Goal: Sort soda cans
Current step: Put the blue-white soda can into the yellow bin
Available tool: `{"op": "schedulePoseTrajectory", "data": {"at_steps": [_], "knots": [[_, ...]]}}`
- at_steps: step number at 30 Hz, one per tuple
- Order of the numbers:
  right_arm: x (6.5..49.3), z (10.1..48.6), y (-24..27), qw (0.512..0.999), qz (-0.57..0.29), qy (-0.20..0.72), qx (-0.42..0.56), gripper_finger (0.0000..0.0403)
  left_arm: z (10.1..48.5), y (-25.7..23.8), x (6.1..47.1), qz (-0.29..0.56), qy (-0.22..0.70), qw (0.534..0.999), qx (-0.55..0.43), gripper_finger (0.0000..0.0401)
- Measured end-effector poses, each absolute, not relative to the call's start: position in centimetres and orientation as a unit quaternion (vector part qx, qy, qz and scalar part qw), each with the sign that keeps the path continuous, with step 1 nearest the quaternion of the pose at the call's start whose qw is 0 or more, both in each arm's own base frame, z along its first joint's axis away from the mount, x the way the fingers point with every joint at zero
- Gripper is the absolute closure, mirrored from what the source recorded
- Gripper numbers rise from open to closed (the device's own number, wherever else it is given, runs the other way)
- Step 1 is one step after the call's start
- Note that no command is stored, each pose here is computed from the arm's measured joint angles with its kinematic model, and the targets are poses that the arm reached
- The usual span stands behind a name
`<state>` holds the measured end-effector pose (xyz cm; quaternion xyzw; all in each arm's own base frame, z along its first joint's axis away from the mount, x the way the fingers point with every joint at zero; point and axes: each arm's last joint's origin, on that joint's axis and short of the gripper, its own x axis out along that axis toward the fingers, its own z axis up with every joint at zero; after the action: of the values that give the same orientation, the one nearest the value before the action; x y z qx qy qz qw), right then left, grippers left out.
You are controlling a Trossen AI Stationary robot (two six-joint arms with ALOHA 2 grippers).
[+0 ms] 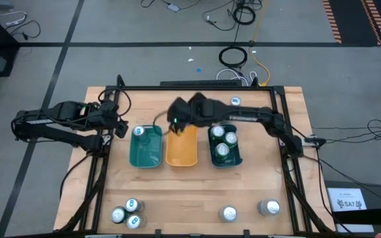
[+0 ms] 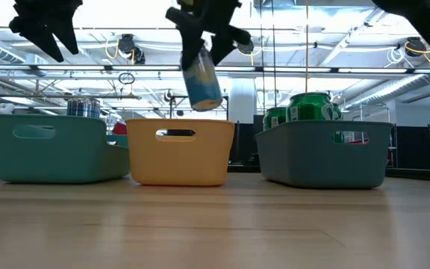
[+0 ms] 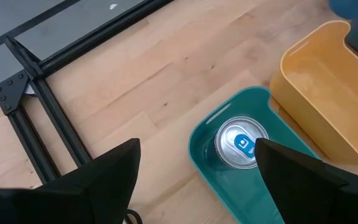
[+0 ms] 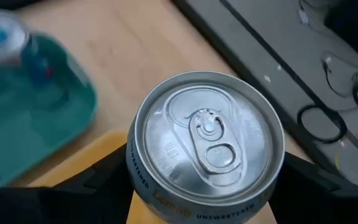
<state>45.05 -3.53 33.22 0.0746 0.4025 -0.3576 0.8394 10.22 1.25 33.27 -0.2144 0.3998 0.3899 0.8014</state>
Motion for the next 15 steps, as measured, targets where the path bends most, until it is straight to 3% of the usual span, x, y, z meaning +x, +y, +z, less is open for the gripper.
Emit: {"op": "schedulePoseTrajectory", "data": {"at_steps": [4,10,15], "knots": [[43.8,33.1,-0.6,0.838,-0.368,0.392,0.088,0.0129,33.3,1.3,10.2,0.390,0.399,0.801,-0.214,0.0074],[44.8,27.1,1.4,0.851,-0.349,0.371,0.127,0.0129,33.4,1.3,10.4,0.390,0.390,0.806,-0.216,0.0074],[44.7,25.3,1.3,0.869,-0.353,0.311,0.152,0.0129,33.5,1.3,10.7,0.386,0.378,0.812,-0.223,0.0074]]}}
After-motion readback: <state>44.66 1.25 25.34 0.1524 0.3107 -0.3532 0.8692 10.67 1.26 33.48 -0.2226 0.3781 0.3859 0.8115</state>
